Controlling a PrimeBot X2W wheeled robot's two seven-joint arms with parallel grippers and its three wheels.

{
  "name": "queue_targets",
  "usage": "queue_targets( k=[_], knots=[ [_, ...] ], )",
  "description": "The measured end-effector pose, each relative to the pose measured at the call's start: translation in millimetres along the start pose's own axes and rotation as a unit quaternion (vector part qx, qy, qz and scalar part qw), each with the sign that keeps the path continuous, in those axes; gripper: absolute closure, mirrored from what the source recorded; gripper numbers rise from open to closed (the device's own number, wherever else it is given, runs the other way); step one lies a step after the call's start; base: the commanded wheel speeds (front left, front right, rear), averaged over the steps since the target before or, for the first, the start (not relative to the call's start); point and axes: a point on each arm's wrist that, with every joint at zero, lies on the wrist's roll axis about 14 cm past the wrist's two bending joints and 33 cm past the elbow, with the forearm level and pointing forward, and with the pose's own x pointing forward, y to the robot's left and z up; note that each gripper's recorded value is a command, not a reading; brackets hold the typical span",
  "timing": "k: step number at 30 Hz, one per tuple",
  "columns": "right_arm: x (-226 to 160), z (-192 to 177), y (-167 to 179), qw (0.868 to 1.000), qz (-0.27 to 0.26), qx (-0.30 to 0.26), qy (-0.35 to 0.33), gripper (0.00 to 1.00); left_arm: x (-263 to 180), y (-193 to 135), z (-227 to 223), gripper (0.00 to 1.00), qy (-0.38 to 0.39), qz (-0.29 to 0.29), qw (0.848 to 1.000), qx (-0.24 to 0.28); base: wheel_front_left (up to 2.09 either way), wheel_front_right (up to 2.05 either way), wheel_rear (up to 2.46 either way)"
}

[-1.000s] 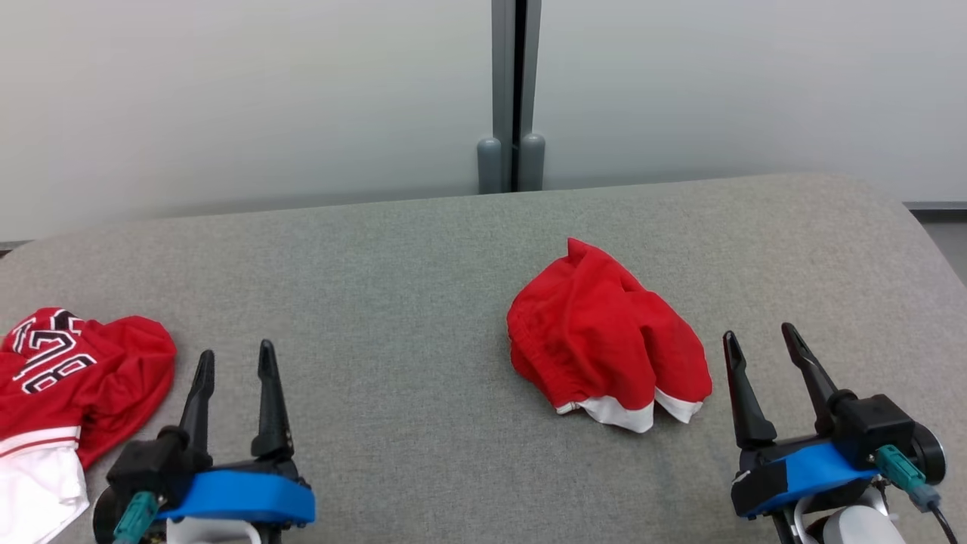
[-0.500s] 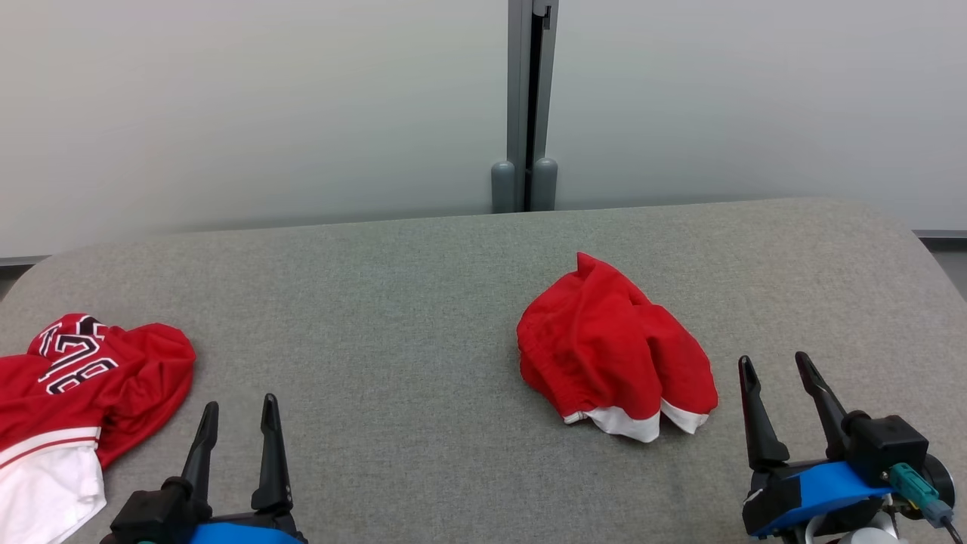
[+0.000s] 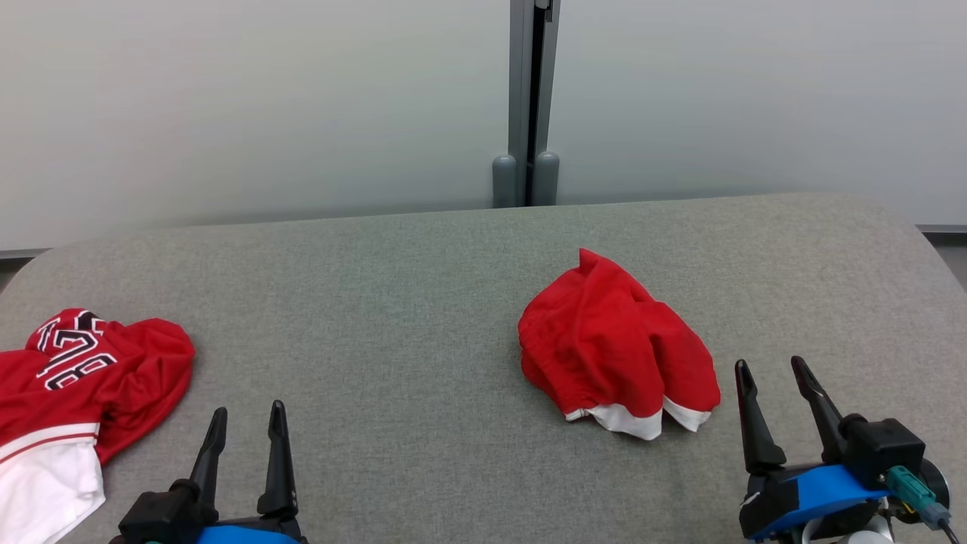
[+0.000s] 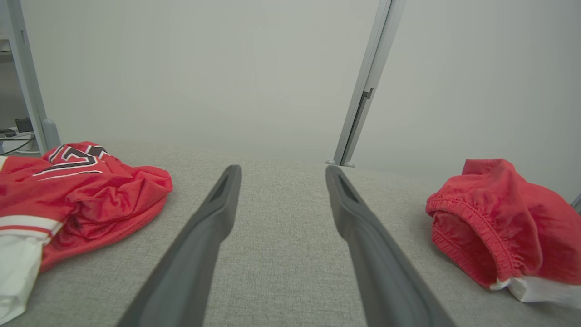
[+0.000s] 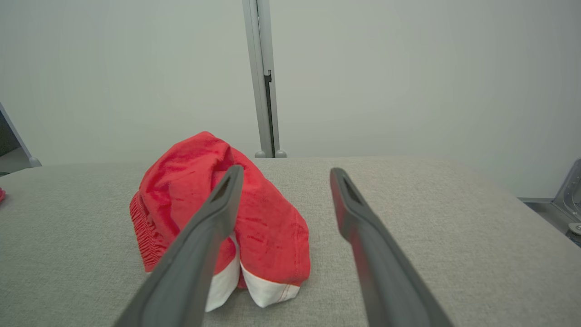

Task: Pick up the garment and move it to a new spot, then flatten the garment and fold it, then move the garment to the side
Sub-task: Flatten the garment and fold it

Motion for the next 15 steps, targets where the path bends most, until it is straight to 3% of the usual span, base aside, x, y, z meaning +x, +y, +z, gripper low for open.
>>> queue_targets(
  k=[7, 11, 15],
  knots=[
    [0, -6, -2, 1.000, -0.003, 0.003, 0.007, 0.00, 9, -12, -17, 0.00, 0.030, -0.029, 0.999, 0.010, 0.00, 0.00, 0.00],
    [2, -10, -6, 1.000, -0.008, 0.002, 0.014, 0.00, 35, -47, -36, 0.00, 0.076, -0.097, 0.992, 0.031, 0.00, 0.00, 0.00],
    [4, -16, -15, 1.000, -0.021, 0.001, 0.022, 0.00, 58, -98, -66, 0.00, 0.151, -0.178, 0.972, 0.024, 0.00, 0.00, 0.00]
  ],
)
